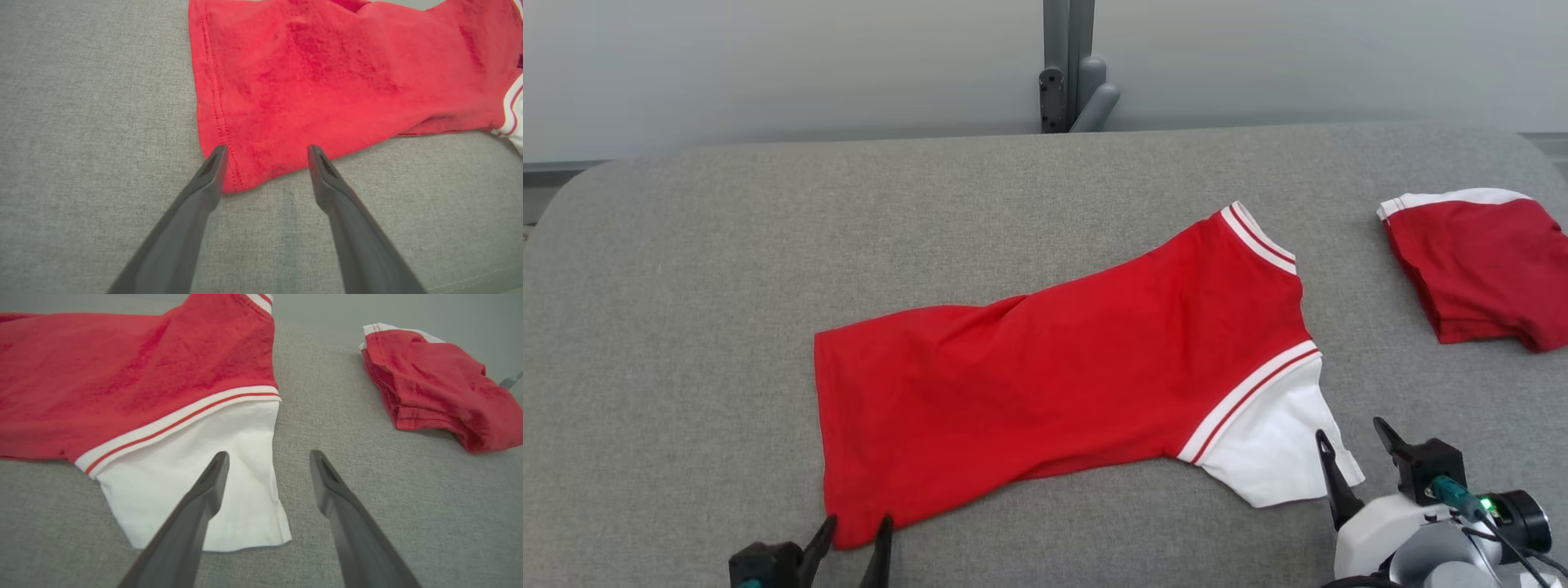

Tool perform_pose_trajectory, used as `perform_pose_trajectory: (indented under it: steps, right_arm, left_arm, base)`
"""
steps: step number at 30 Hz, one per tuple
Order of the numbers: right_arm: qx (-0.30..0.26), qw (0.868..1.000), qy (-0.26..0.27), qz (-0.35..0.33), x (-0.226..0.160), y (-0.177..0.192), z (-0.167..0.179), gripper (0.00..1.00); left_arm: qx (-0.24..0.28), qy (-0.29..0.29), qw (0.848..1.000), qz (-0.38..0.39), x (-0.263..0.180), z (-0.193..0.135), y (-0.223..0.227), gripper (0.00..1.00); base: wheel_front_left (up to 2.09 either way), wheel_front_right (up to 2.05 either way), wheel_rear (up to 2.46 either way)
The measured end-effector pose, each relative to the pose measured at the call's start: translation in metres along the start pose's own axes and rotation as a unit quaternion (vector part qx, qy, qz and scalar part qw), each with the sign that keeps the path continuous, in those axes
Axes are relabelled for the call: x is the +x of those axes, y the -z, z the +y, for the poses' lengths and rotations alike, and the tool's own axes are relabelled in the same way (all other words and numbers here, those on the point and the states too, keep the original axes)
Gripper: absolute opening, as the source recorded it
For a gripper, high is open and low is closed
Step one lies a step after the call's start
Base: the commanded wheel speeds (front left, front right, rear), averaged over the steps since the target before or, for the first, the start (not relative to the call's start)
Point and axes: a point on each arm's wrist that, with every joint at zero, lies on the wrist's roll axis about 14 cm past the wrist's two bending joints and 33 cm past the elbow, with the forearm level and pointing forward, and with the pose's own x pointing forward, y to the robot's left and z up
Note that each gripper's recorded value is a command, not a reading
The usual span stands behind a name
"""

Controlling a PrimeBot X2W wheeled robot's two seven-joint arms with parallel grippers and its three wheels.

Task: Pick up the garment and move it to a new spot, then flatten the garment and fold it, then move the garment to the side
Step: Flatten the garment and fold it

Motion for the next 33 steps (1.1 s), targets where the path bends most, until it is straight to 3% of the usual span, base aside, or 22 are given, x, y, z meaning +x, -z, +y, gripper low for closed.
perform_pose_trajectory:
  steps: [11,17,19,20,22,25,27,33]
  right_arm:
    - [-0.007,0.995,-0.017,0.094,0.027,0.042,0.005,1.0]
    - [0.008,0.993,-0.032,0.112,0.032,0.055,0.017,1.0]
    - [0.013,0.993,-0.035,0.114,0.033,0.057,0.019,0.72]
    - [0.014,0.993,-0.036,0.114,0.035,0.058,0.02,0.69]
    - [0.014,0.993,-0.039,0.113,0.036,0.058,0.022,0.83]
    - [0.016,0.993,-0.035,0.112,0.036,0.058,0.018,0.9]
    - [0.015,0.993,-0.032,0.112,0.036,0.058,0.015,1.0]
    - [0.015,0.994,-0.029,0.109,0.034,0.058,0.012,1.0]
  left_arm:
    - [-0.006,-0.007,0.998,0.058,0.026,0.014,0.02,1.0]
    - [-0.018,-0.01,0.998,0.065,0.032,0.016,0.025,1.0]
    - [-0.018,-0.011,0.997,0.069,0.034,0.017,0.026,1.0]
    - [-0.015,-0.012,0.998,0.067,0.035,0.02,0.026,1.0]
    - [-0.016,-0.017,0.998,0.064,0.036,0.023,0.025,1.0]
    - [-0.014,-0.027,0.998,0.062,0.037,0.029,0.025,1.0]
    - [-0.01,-0.031,0.997,0.063,0.037,0.033,0.026,1.0]
    - [-0.002,-0.046,0.997,0.065,0.031,0.043,0.027,1.0]
  base:
    - [0.0,0.0,0.0]
    - [0.0,0.0,0.0]
    - [0.0,0.0,0.0]
    - [0.0,0.0,0.0]
    - [0.0,0.0,0.0]
    - [0.0,0.0,0.0]
    - [0.0,0.0,0.0]
    - [0.0,0.0,0.0]
